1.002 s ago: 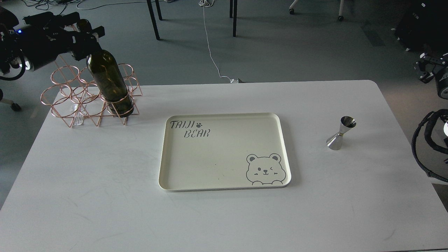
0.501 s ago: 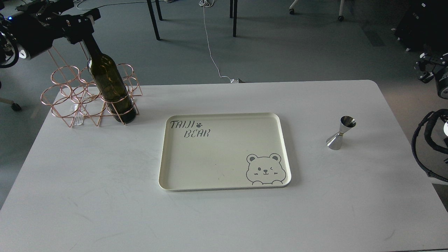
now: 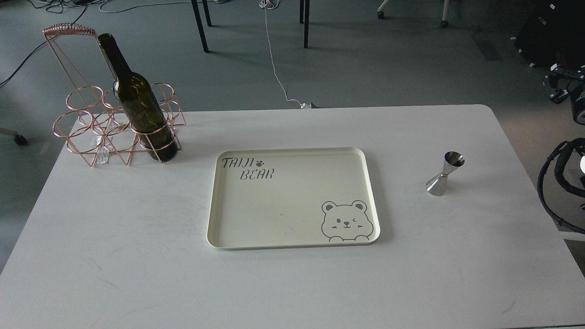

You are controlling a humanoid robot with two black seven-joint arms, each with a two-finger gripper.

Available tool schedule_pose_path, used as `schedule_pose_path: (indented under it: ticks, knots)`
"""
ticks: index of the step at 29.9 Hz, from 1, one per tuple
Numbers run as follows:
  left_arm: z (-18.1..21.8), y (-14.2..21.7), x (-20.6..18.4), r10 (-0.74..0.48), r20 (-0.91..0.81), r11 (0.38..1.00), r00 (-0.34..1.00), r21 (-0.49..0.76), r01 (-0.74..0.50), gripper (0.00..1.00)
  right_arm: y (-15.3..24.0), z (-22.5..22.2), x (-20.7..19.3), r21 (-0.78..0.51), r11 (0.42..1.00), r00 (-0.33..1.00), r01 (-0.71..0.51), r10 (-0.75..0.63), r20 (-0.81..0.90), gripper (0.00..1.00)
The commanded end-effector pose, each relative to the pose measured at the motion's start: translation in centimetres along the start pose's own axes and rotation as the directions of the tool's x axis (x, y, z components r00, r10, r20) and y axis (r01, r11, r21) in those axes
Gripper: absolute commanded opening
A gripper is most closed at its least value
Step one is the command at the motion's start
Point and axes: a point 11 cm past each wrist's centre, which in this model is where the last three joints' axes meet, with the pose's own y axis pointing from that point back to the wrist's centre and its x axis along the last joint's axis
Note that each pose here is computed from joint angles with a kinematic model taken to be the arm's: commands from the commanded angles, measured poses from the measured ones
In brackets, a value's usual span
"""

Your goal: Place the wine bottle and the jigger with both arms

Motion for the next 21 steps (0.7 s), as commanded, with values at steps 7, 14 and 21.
schedule_pose_path:
  ticks: [7, 14, 21]
  knots:
    - [-7.1, 4.2, 3.5, 0.135, -0.466, 0.987, 0.875, 0.14, -0.077, 0.98, 0.4, 0.5, 0.4, -0.007, 1.0, 1.0, -0.01, 0.01, 0.006, 1.0]
    - [-11.8, 6.9, 0.1, 0.182, -0.588, 0.973, 0.788, 0.225, -0.056, 0.98, 0.6, 1.3, 0.2, -0.012, 1.0, 0.999, -0.015, 0.015, 0.029, 1.0]
    - [-15.8, 10.0, -3.5, 0.241, -0.743, 0.962, 0.625, 0.268, -0.052, 0.98, 1.9, 2.2, 1.6, -0.005, 0.998, 0.994, -0.07, 0.07, 0.084, 1.0]
